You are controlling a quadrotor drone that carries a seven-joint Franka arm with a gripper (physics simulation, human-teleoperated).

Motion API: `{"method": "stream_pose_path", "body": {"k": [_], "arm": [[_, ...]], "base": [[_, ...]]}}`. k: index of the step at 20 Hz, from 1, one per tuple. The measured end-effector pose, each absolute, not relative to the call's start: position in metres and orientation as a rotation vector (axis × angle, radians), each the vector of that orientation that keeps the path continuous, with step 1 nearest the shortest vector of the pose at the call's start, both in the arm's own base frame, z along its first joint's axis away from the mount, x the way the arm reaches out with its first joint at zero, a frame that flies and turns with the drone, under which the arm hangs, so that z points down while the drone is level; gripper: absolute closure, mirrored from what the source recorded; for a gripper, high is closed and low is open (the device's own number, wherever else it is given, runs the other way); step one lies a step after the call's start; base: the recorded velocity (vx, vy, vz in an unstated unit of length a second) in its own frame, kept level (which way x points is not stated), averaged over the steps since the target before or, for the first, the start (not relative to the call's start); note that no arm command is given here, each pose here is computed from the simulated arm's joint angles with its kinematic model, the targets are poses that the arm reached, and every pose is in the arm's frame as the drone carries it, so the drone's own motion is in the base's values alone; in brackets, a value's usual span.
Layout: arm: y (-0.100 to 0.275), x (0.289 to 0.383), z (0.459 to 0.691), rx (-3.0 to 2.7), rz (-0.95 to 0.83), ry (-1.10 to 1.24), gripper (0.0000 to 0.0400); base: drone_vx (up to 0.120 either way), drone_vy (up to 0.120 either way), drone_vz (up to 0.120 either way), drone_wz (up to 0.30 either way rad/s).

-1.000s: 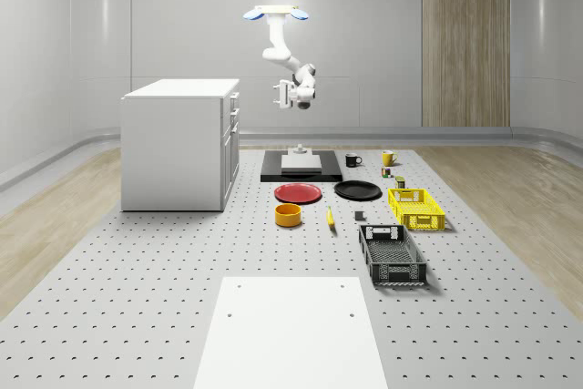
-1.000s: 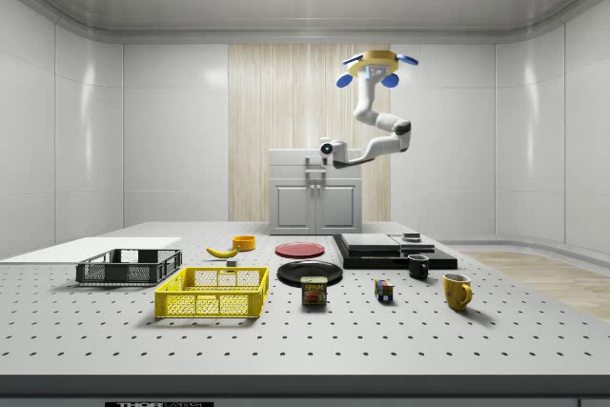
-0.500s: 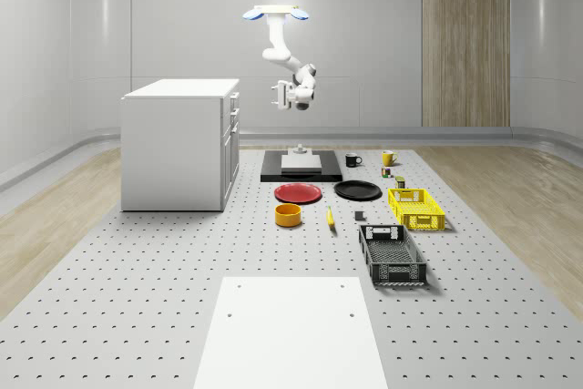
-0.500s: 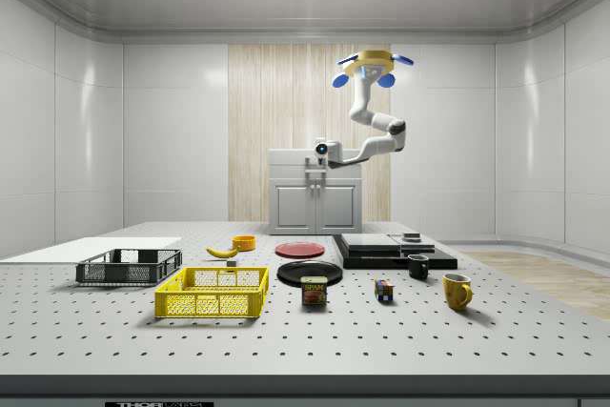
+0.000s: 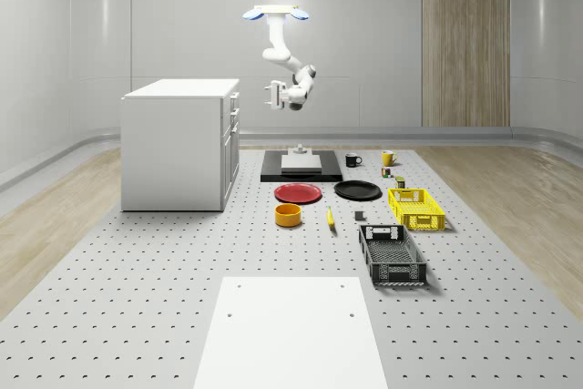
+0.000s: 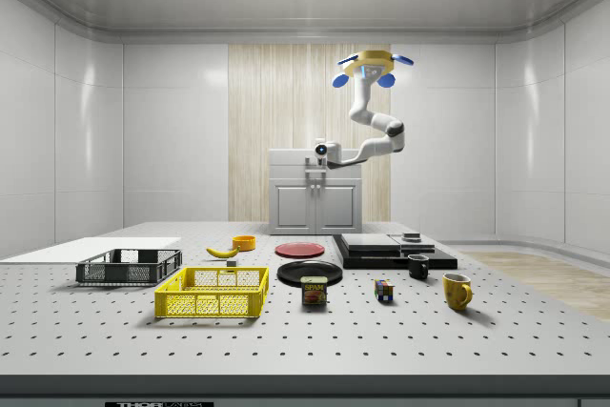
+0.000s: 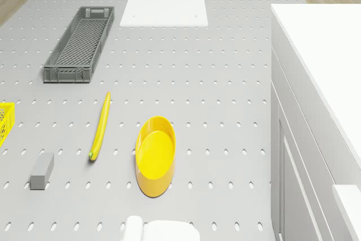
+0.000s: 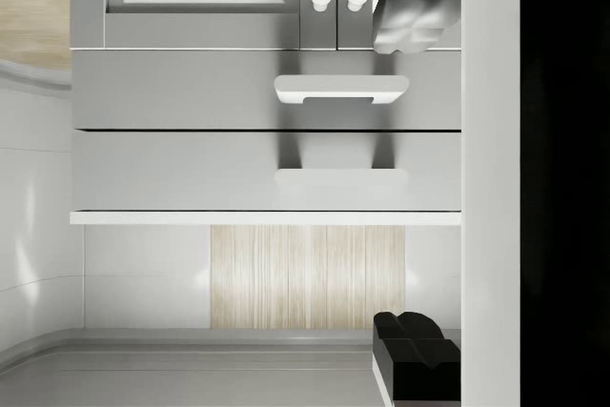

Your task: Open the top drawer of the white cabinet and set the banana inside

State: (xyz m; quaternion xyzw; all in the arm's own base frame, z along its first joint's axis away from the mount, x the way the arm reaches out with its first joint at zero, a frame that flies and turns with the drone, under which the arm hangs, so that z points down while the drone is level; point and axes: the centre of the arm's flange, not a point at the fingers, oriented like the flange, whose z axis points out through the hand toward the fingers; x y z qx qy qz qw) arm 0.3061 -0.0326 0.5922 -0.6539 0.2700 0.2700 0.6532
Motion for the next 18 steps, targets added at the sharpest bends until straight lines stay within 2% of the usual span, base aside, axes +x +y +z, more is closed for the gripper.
{"method": "stream_pose_path", "body": {"k": [18], "arm": [[0.070,0.3054,0.592,-1.483,0.613,0.612,0.0000]], "base": [[0.000,0.000,0.000,0.000]]}}
